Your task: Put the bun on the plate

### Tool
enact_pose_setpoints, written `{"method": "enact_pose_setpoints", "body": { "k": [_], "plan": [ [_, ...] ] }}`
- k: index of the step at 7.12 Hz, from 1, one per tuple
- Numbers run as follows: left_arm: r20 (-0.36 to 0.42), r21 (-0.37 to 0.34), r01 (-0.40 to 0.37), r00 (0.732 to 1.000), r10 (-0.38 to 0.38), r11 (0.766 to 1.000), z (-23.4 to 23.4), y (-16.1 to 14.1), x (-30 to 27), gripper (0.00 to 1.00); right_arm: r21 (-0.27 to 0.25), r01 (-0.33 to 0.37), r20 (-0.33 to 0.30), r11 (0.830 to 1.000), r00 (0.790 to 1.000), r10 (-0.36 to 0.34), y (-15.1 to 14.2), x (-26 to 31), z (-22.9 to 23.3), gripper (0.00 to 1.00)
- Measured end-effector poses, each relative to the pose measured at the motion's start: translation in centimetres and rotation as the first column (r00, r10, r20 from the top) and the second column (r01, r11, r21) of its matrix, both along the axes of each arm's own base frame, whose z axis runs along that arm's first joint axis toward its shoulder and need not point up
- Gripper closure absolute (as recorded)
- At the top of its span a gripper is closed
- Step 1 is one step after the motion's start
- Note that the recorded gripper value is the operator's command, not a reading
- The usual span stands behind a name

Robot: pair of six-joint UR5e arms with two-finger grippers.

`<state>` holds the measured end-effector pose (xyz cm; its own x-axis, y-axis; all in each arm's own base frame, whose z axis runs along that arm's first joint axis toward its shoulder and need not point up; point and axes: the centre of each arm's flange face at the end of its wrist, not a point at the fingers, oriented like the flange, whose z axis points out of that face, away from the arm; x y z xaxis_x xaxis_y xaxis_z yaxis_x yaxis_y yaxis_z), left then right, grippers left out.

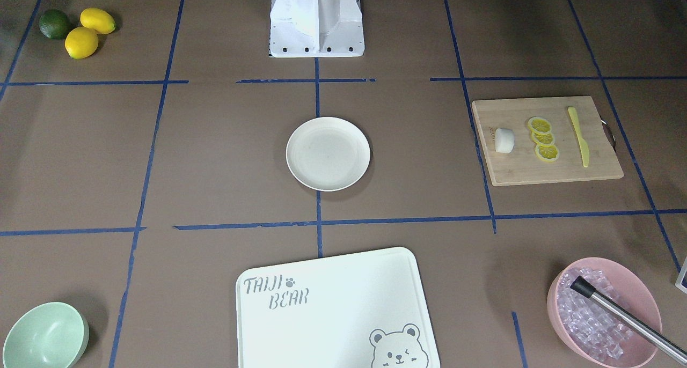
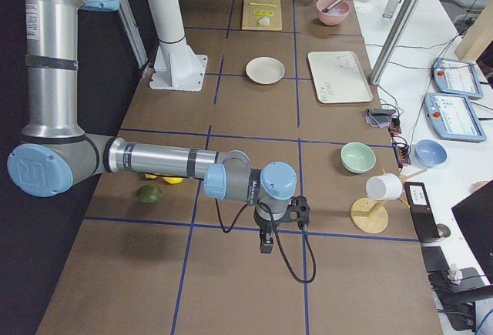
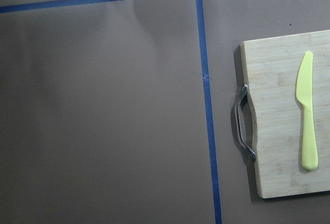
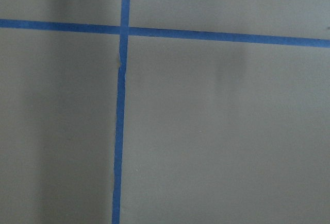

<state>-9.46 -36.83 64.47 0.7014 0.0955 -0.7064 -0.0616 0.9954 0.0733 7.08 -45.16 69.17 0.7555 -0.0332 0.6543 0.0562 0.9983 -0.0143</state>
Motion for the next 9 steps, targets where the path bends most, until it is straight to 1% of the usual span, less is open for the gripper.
{"method": "enact_pose_setpoints", "body": {
  "k": [2,7,9],
  "plan": [
    [0.000,0.008,0.000,1.000,0.000,1.000,-0.3,-0.4,0.0,0.00,-0.013,-0.031,-0.004,0.999,1.000,0.031,0.3,0.2,-0.2,0.00],
    [-0.002,0.041,-0.002,1.000,0.002,0.999,-1.8,-0.8,0.1,0.00,-0.036,-0.036,-0.002,0.999,0.999,0.036,1.1,0.2,0.7,0.00],
    [0.001,0.041,-0.002,1.000,0.002,0.999,-1.8,-0.8,0.1,0.00,-0.032,-0.039,-0.003,0.999,0.999,0.038,1.0,0.2,0.4,0.00]
  ]
}}
